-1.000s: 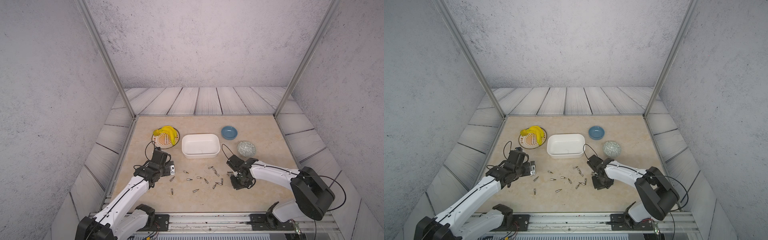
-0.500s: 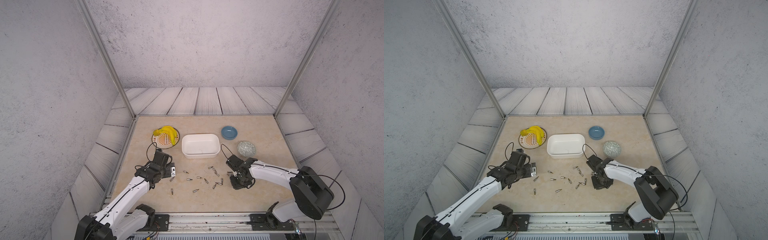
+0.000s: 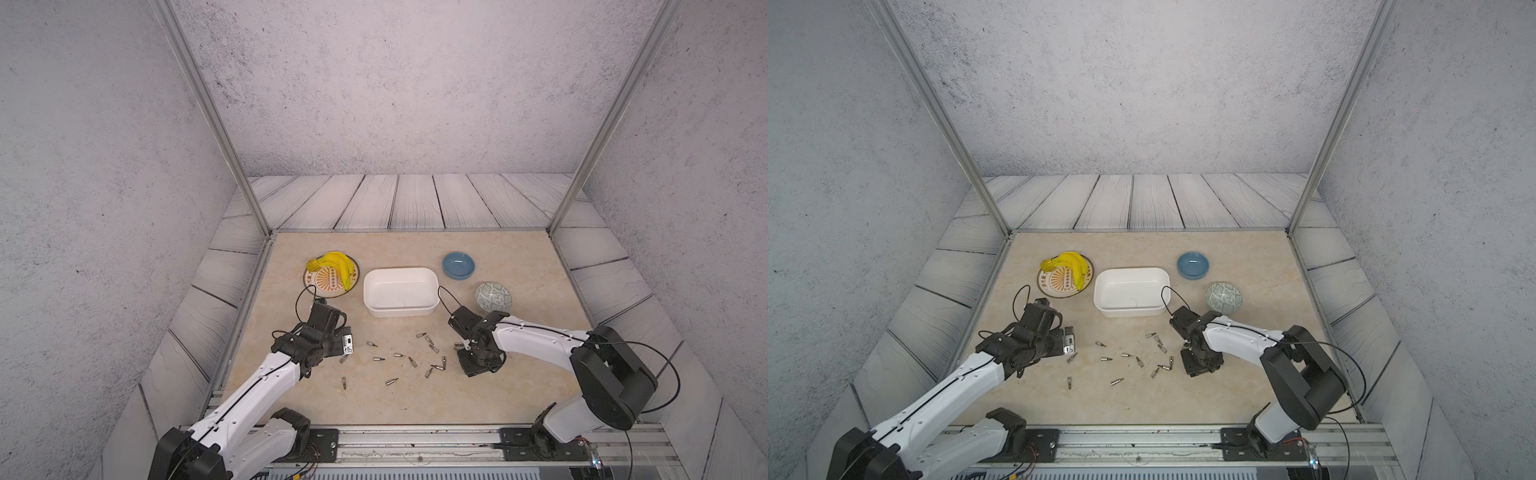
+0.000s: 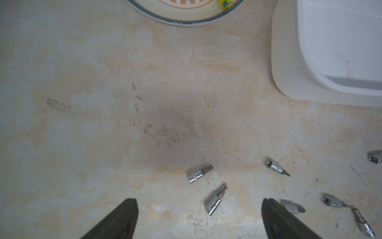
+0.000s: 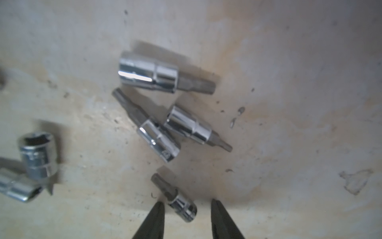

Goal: Put the bit on the desktop into the storage box
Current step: Pick up the screwdriver bit from the center of the board.

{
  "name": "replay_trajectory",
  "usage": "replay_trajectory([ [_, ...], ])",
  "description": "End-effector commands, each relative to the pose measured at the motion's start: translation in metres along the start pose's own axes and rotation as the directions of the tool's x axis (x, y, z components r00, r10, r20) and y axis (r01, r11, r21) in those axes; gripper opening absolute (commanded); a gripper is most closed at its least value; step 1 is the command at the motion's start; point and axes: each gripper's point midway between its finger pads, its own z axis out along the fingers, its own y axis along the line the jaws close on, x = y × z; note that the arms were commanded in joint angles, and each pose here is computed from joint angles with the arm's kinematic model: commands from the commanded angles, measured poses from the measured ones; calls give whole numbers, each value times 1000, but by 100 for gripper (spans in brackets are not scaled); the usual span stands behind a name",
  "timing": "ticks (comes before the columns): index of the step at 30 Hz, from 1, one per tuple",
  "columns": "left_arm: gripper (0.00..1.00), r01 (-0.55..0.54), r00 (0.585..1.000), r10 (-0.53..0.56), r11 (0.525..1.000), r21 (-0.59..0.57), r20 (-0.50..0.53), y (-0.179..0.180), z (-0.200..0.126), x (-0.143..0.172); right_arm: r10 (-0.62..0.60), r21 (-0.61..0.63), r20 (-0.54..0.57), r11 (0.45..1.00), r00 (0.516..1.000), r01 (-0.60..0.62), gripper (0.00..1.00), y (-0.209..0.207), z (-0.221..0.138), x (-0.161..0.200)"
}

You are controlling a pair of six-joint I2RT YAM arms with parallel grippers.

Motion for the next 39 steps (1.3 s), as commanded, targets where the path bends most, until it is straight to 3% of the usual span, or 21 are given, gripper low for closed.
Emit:
replay_trajectory([
  [1, 100, -2, 1000, 2, 1000, -18, -5, 2, 1, 1, -15, -24, 23, 1000, 1000, 16, 42, 9, 3, -12],
  [7, 100, -5, 1000, 5, 1000, -21, -6, 2, 1, 1, -24, -22, 13, 999, 1000, 24, 41, 11, 8, -14],
  [13, 100, -10, 1000, 10, 1000, -19, -10, 1, -1, 1, -28, -22, -4, 999, 1000, 28, 29, 11, 11, -11],
  [20, 100, -13, 1000, 12, 1000, -16, -19, 0, -1, 2, -23, -26, -17, 999, 1000, 22, 22, 11, 14, -6],
  [29, 100, -4, 999, 4, 1000, -8, -32, -3, -2, 5, -23, -42, -12, 999, 1000, 23, 0, 13, 10, -7],
  [33, 98, 4, 998, -3, 1000, 19, -58, -10, -4, 10, -19, -88, 43, 996, 999, 22, 0, 21, -17, -16],
  [39, 95, -34, 992, 35, 999, 13, -122, -20, -13, 26, -40, -128, 222, 989, 974, 70, 0, 35, -107, -63],
])
